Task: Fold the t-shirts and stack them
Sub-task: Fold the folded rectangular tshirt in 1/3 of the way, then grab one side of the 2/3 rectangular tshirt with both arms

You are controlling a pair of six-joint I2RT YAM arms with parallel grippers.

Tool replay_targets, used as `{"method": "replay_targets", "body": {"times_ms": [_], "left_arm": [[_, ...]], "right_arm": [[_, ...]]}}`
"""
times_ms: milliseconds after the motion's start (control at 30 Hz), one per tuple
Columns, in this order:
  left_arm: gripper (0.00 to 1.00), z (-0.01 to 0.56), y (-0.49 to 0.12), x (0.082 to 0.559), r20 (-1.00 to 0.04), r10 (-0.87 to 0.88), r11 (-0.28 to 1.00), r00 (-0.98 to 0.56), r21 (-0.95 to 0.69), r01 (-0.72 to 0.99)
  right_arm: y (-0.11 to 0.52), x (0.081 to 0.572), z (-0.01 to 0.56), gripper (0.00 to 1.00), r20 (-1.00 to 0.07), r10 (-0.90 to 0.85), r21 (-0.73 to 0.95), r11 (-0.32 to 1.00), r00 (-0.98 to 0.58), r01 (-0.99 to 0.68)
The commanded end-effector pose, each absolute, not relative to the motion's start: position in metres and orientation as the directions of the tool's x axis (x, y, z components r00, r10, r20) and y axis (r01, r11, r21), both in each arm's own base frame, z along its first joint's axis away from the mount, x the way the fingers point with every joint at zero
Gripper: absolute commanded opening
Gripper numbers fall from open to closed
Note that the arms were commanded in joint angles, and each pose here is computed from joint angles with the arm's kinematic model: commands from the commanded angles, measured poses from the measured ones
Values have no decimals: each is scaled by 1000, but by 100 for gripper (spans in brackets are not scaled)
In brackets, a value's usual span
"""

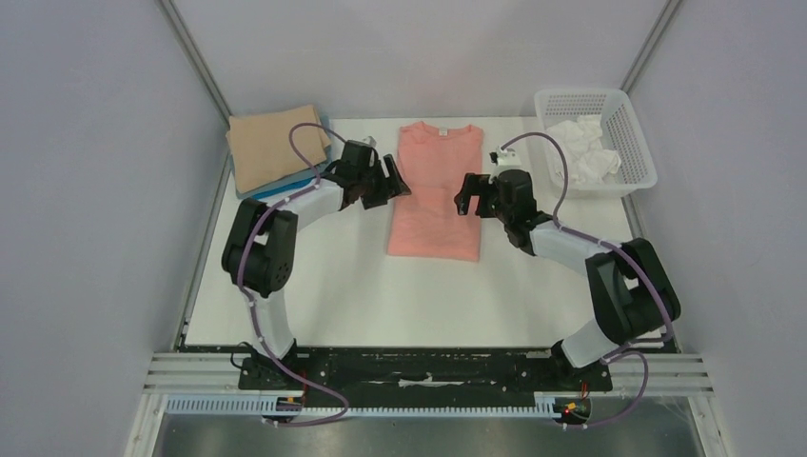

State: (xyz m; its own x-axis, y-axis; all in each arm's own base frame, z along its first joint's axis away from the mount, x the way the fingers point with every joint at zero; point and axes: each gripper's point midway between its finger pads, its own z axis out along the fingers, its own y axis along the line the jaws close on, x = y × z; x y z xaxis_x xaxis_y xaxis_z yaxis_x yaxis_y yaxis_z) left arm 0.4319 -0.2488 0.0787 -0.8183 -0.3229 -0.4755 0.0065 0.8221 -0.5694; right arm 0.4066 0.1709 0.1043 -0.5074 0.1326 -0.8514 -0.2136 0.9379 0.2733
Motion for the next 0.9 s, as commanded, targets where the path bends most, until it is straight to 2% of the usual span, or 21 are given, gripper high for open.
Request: {"method": "replay_targets", "body": {"times_ms": [0, 167, 433, 500, 633, 867], "left_arm": [[81, 93, -235, 391, -488, -310, 817, -816, -576, 34], [82, 70, -222, 339, -428, -320, 810, -845, -587, -10], [80, 45, -228, 310, -354, -331, 777, -875, -628, -40], [73, 39, -234, 306, -341, -320, 775, -884, -631, -37], [51, 29, -246, 295, -291, -286, 768, -913, -640, -36], [41, 12, -231, 295, -302, -298, 830, -906, -551, -89]], "right_arm": [[176, 360, 99, 98, -810, 175, 372, 892, -560, -259], [179, 313, 79, 98, -734, 232, 482, 839, -638, -250], [170, 285, 60, 98, -700, 244, 500, 838, -671, -217], [162, 283, 55, 98, -702, 235, 472, 860, -672, -193], [160, 280, 55, 98, -704, 237, 470, 862, -669, -189], [163, 277, 55, 98, -697, 240, 485, 852, -675, -198]]}}
